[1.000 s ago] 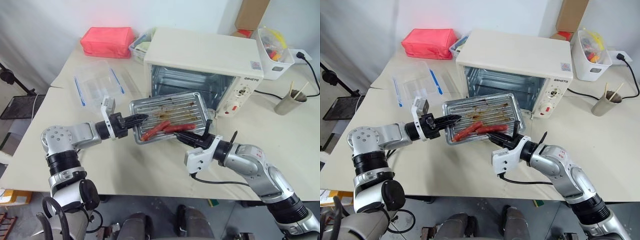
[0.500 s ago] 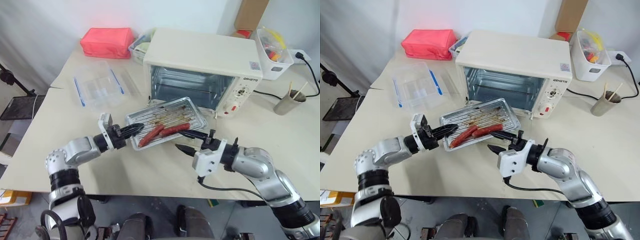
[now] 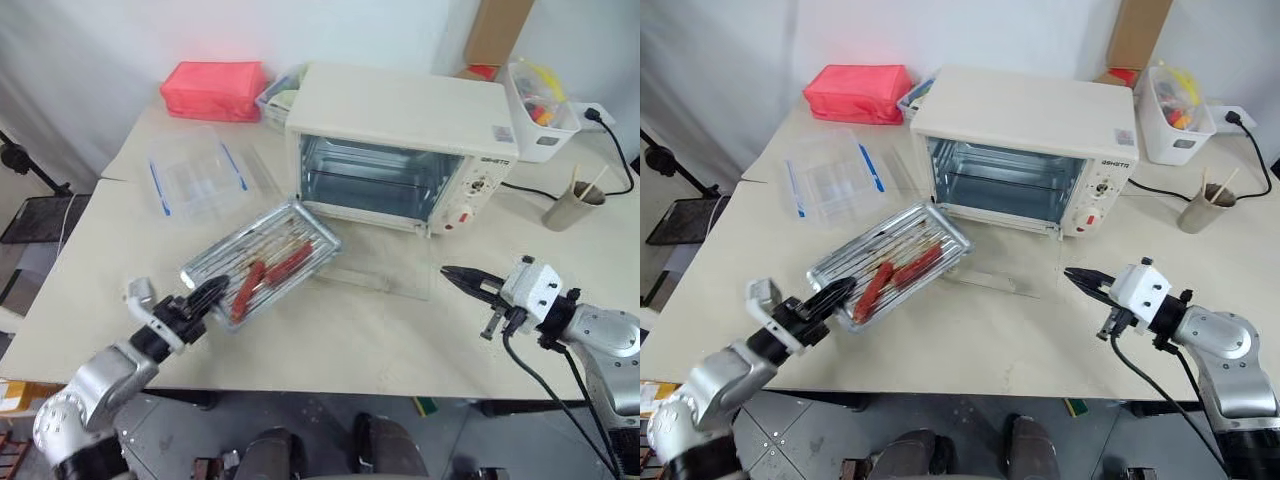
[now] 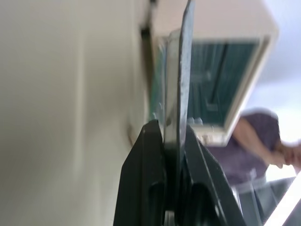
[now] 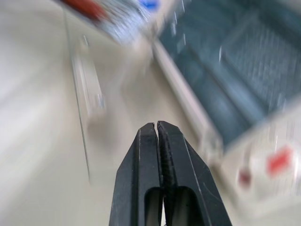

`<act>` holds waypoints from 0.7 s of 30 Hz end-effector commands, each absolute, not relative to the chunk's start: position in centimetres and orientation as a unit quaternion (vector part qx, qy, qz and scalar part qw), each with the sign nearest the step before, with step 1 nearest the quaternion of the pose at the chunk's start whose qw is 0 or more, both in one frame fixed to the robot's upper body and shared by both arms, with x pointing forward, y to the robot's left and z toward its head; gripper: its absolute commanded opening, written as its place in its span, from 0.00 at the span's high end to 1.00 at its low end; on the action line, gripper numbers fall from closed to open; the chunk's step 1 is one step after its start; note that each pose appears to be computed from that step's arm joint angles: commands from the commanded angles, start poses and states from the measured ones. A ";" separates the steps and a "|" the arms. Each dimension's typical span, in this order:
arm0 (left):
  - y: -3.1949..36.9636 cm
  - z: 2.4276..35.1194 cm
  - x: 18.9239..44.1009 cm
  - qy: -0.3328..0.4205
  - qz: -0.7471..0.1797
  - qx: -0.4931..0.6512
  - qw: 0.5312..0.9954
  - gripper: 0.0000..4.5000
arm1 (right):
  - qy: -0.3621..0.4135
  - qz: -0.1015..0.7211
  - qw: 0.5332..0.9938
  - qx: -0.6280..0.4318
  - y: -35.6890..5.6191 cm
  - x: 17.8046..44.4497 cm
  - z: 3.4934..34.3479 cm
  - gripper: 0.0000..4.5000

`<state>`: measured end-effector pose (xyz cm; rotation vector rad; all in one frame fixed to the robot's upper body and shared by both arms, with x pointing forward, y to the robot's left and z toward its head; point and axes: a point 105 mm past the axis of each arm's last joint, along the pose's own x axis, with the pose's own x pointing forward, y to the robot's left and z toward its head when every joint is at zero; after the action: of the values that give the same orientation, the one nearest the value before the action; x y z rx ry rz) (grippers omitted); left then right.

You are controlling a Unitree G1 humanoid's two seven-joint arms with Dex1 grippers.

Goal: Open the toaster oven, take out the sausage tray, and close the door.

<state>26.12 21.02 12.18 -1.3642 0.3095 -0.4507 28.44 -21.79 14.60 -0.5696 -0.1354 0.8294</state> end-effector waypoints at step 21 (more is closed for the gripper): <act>24.3 11.5 21.9 -0.008 -0.071 -0.698 0.712 1.00 | -0.121 0.464 0.871 -0.105 -18.3 32.2 15.6 0.99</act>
<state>22.26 24.24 11.06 -1.5633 -0.0097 -0.1263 32.20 -17.95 12.77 -0.2424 -0.1549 0.9951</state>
